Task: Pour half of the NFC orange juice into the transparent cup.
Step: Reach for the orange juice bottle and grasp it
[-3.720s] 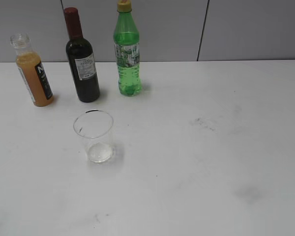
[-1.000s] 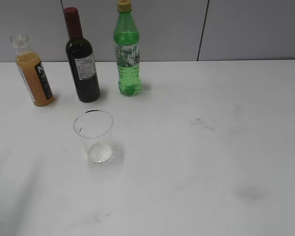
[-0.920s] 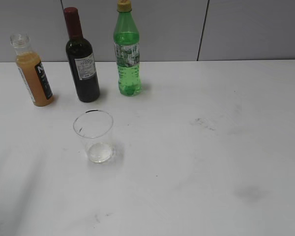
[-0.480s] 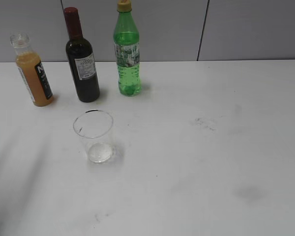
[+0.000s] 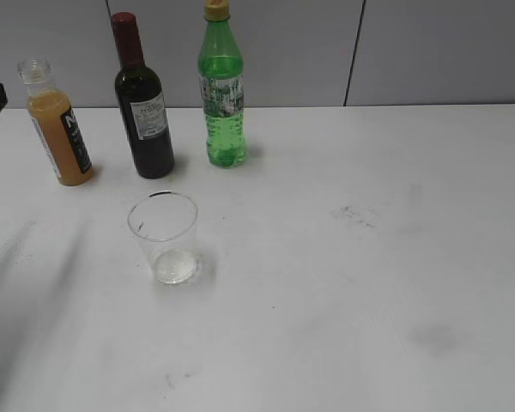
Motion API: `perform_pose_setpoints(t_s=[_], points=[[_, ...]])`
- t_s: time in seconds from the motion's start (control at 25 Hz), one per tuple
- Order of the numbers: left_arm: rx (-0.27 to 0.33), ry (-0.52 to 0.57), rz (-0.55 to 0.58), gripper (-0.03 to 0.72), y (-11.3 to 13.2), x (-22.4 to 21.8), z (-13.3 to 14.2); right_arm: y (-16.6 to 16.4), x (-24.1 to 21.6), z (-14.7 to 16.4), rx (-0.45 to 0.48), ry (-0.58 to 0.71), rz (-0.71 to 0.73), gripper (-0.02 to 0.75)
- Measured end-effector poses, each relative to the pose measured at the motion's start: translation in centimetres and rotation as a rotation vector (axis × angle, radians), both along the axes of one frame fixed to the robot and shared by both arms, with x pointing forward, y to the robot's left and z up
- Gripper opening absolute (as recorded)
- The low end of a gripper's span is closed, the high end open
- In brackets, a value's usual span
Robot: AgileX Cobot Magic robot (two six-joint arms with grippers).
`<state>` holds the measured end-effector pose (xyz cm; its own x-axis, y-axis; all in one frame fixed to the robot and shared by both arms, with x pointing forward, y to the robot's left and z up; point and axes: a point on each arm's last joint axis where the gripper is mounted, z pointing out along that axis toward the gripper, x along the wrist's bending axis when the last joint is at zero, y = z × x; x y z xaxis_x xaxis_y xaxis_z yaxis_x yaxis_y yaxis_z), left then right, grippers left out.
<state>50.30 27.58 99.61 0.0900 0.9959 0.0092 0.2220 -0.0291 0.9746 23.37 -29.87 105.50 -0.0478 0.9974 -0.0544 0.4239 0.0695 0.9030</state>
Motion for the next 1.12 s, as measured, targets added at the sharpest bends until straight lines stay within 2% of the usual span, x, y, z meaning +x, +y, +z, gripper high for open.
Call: perform_pose_setpoints(t_s=[0.28, 0.4, 0.6, 0.88, 1.12], points=[[0.004, 0.023, 0.002, 0.594, -0.1, 1.6, -3.1, 0.0, 0.0, 0.0, 0.000, 0.000, 0.000, 0.591], [-0.017, 0.015, 0.004, 0.594, -0.2, 2.2, -4.2, 0.0, 0.0, 0.0, 0.000, 0.000, 0.000, 0.591], [-0.036, -0.026, -0.058, 0.597, -0.9, 3.0, -6.2, 0.0, 0.0, 0.0, 0.000, 0.000, 0.000, 0.591], [-0.096, -0.011, -0.088, 0.658, -1.3, 3.6, -10.6, 0.0, 0.0, 0.0, 0.000, 0.000, 0.000, 0.591], [-0.108, 0.004, -0.086, 0.683, -1.5, 4.9, -12.9, 0.0, 0.0, 0.0, 0.000, 0.000, 0.000, 0.591]])
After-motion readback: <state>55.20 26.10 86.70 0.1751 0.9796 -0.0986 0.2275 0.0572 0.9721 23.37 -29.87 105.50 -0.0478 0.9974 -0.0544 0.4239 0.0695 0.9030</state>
